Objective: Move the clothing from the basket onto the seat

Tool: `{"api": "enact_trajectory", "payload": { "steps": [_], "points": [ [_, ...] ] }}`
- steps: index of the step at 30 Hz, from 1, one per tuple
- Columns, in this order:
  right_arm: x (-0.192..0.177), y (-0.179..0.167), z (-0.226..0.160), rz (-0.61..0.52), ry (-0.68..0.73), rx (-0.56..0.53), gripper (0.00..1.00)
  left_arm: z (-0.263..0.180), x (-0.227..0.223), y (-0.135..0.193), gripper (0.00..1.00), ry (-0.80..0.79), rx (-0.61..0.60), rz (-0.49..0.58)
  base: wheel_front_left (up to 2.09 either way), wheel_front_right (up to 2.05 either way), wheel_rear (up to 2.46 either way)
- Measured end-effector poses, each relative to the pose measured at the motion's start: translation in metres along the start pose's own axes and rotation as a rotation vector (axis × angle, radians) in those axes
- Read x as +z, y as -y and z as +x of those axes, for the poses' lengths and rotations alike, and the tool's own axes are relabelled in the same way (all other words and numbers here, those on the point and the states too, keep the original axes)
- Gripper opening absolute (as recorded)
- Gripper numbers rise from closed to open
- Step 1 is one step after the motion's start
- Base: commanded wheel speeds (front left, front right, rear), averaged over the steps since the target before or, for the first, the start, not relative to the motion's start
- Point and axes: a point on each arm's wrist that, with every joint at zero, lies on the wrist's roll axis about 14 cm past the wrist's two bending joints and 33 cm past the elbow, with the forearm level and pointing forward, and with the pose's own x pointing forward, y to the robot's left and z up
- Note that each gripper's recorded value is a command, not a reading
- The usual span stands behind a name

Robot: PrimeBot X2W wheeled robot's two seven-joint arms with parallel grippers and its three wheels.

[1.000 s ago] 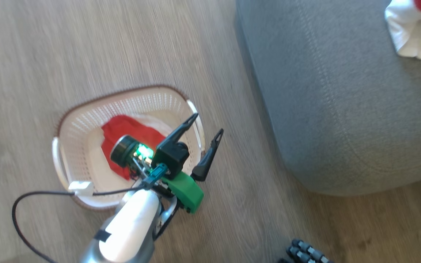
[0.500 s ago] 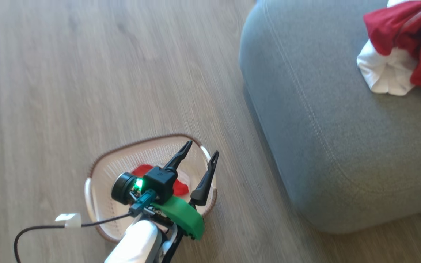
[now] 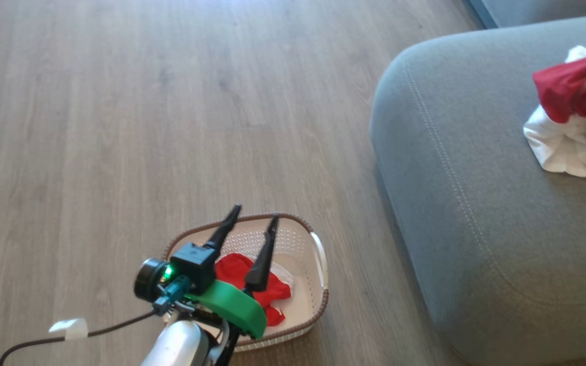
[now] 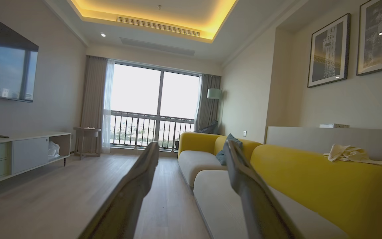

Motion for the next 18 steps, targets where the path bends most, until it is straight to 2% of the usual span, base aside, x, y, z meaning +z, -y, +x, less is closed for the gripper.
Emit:
{"api": "enact_trajectory", "payload": {
  "steps": [6,9,13,18],
  "points": [
    [-0.011,-0.042,-0.018,0.102,0.008,0.063,1.00,-0.011,0.010,-0.021,1.00,0.027,0.084,0.006,0.00,0.00,0.00],
    [-0.022,-0.063,-0.030,0.191,-0.004,0.074,1.00,-0.019,0.015,-0.035,1.00,0.042,0.137,0.007,0.00,0.00,0.00],
    [-0.047,-0.096,-0.051,0.351,-0.063,0.075,1.00,-0.029,0.024,-0.054,1.00,0.068,0.211,0.004,0.00,0.00,0.00],
    [-0.077,-0.132,-0.077,0.431,-0.165,0.106,1.00,-0.044,0.033,-0.078,1.00,0.093,0.311,0.018,0.00,0.00,0.00]
  ]
}}
